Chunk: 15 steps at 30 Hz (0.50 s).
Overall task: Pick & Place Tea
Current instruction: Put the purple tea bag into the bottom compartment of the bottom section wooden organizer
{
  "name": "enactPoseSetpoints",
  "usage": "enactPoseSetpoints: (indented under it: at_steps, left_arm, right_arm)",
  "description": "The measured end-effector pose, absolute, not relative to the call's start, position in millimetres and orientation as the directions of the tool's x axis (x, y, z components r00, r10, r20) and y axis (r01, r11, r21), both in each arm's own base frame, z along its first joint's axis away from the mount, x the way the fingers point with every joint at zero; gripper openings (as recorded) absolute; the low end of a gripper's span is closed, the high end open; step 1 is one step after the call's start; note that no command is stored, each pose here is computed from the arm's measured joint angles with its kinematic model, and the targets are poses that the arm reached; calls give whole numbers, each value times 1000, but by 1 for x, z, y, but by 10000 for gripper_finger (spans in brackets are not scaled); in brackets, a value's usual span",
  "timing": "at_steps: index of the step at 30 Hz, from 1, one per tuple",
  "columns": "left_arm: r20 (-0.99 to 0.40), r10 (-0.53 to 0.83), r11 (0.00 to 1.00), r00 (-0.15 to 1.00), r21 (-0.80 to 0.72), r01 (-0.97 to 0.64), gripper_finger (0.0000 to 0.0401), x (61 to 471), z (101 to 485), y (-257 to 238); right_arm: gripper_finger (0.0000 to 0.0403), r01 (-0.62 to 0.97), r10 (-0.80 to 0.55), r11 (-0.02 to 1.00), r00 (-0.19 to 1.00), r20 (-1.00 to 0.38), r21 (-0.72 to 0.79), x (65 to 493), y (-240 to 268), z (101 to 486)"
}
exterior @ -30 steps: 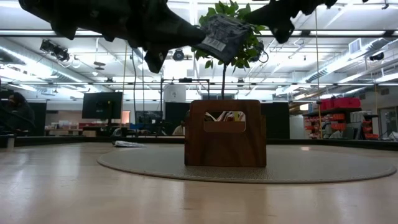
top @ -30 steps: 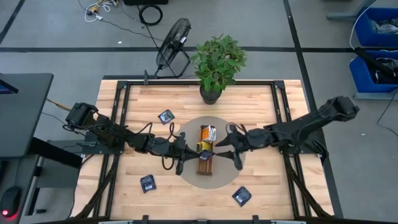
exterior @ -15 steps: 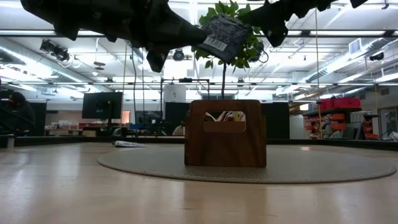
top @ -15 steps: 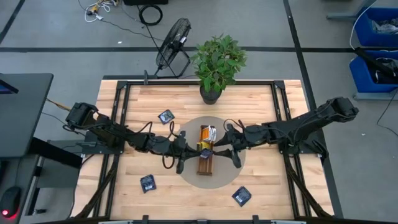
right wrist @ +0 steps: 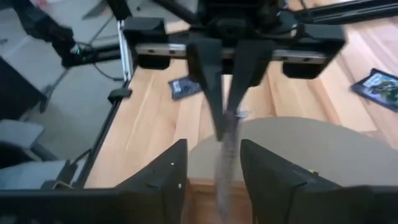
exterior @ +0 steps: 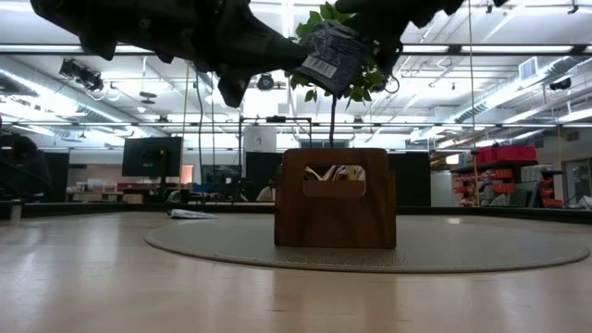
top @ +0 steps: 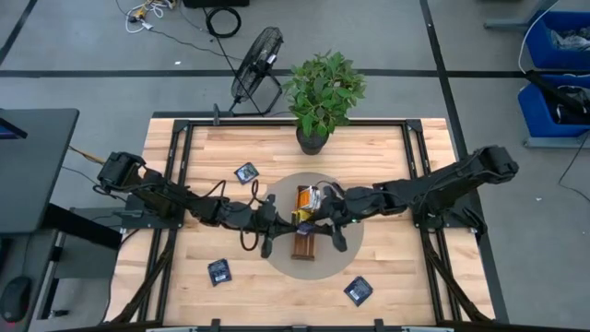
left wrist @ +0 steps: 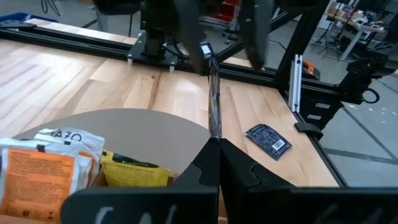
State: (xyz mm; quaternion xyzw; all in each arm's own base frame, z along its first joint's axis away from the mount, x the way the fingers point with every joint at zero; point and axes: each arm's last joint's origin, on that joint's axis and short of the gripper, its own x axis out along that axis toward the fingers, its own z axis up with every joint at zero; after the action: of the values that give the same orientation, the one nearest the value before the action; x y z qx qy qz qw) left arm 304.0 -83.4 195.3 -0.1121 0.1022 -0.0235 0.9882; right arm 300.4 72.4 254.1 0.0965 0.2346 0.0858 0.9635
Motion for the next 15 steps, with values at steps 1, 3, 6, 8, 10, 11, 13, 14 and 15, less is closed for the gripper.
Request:
enactPoseSetpoints:
  at_steps: [1, 3, 6, 8, 10, 11, 13, 14, 15]
  left_arm:
    - [-197, -69, 974, 978, -225, 24, 2, 304, 195, -83]
    - [-196, -69, 974, 978, -226, 24, 2, 304, 195, -83]
    - [-197, -69, 974, 978, -224, 24, 2, 304, 195, -83]
    - [-204, -69, 975, 976, -222, 22, 2, 304, 195, -83]
    - [-213, -68, 975, 975, -219, 21, 2, 304, 194, -83]
    - [-215, -68, 976, 974, -219, 20, 2, 304, 194, -83]
    - [-215, -70, 975, 974, -219, 22, 2, 303, 193, -84]
    - [-216, -75, 975, 973, -221, 27, 2, 303, 193, -85]
    - [-216, -86, 974, 973, -224, 37, 2, 303, 193, -85]
  right_arm:
    - [145, -121, 212, 967, 872, -442, 225, 302, 73, 256]
    - [124, -115, 209, 968, 860, -466, 222, 305, 74, 258]
    - [88, -106, 204, 970, 840, -502, 217, 304, 73, 257]
    - [63, -106, 204, 970, 840, -503, 218, 304, 73, 257]
    - [36, -105, 204, 970, 838, -506, 218, 304, 73, 257]
    - [23, -105, 204, 971, 838, -507, 217, 304, 73, 257]
    - [7, -111, 203, 972, 838, -507, 207, 304, 73, 257]
    - [7, -114, 203, 973, 837, -508, 202, 304, 73, 257]
    - [8, -117, 203, 974, 838, -507, 195, 304, 73, 257]
